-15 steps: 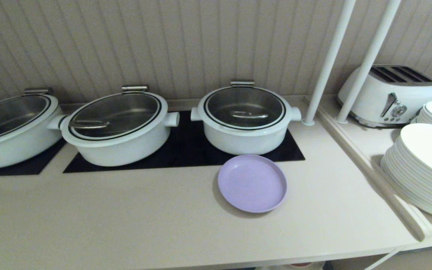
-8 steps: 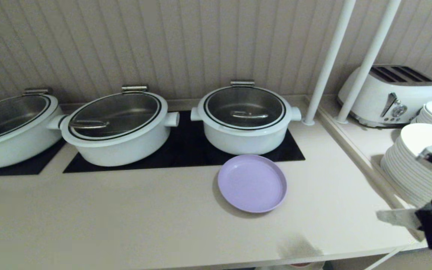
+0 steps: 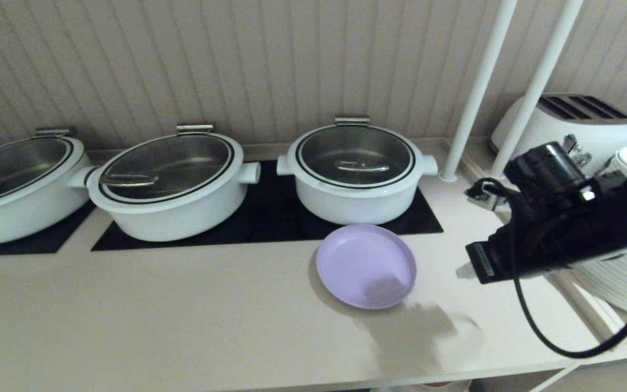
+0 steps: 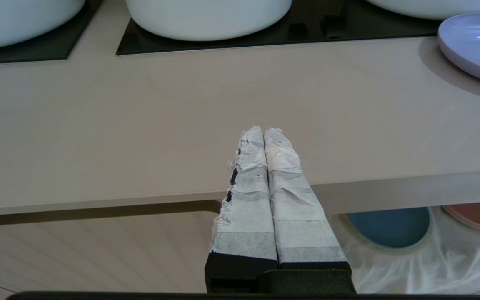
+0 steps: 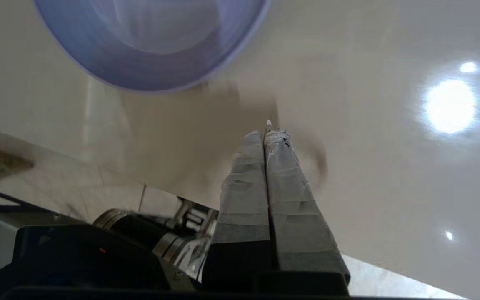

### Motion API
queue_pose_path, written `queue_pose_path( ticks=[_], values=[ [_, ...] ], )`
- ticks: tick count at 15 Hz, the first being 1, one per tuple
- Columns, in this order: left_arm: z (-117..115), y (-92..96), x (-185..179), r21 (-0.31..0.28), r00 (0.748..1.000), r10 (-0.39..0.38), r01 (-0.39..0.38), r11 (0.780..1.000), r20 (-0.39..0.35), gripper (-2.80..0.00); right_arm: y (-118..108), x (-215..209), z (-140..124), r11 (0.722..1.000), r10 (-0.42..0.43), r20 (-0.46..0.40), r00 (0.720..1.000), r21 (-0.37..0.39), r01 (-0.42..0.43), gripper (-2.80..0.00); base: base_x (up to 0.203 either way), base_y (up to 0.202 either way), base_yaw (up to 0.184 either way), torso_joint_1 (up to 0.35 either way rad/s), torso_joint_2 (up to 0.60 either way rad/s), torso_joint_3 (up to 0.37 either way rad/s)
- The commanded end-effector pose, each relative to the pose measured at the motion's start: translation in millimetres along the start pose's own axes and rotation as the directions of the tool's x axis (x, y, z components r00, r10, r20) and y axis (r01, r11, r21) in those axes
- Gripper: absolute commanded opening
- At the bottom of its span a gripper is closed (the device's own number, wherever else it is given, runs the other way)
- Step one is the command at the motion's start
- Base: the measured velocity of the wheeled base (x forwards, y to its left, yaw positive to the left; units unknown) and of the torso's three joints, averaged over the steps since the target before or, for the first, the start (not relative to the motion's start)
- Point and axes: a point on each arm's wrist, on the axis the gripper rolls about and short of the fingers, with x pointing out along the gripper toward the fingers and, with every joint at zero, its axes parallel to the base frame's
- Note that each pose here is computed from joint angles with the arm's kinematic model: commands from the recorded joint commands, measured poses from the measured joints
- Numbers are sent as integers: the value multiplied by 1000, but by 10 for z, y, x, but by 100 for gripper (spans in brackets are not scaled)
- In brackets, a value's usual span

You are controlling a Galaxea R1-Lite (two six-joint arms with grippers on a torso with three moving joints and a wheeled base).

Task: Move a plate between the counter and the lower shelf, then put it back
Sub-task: Pick up the plate

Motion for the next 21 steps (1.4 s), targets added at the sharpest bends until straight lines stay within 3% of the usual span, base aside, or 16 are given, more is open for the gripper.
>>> queue_pose_path(
  ticks=[1,9,11,12,21],
  values=[
    [-1,0,0,0,1000,0,0,1000,0,-280,62,261,96,1000,5,-69,998,-10,-5,-280,0,0,0,0,0,0],
    [-1,0,0,0,1000,0,0,1000,0,-280,102,574,443,1000,-14,-91,996,-8,13,-280,0,0,0,0,0,0],
    [-1,0,0,0,1000,0,0,1000,0,-280,110,561,483,1000,-12,-95,995,24,15,-280,0,0,0,0,0,0],
    [-1,0,0,0,1000,0,0,1000,0,-280,111,571,500,1000,-12,-93,996,28,15,0,0,0,0,0,0,0],
    [-1,0,0,0,1000,0,0,1000,0,-280,95,807,592,999,-17,-110,994,28,20,0,0,0,0,0,0,0]
  ],
)
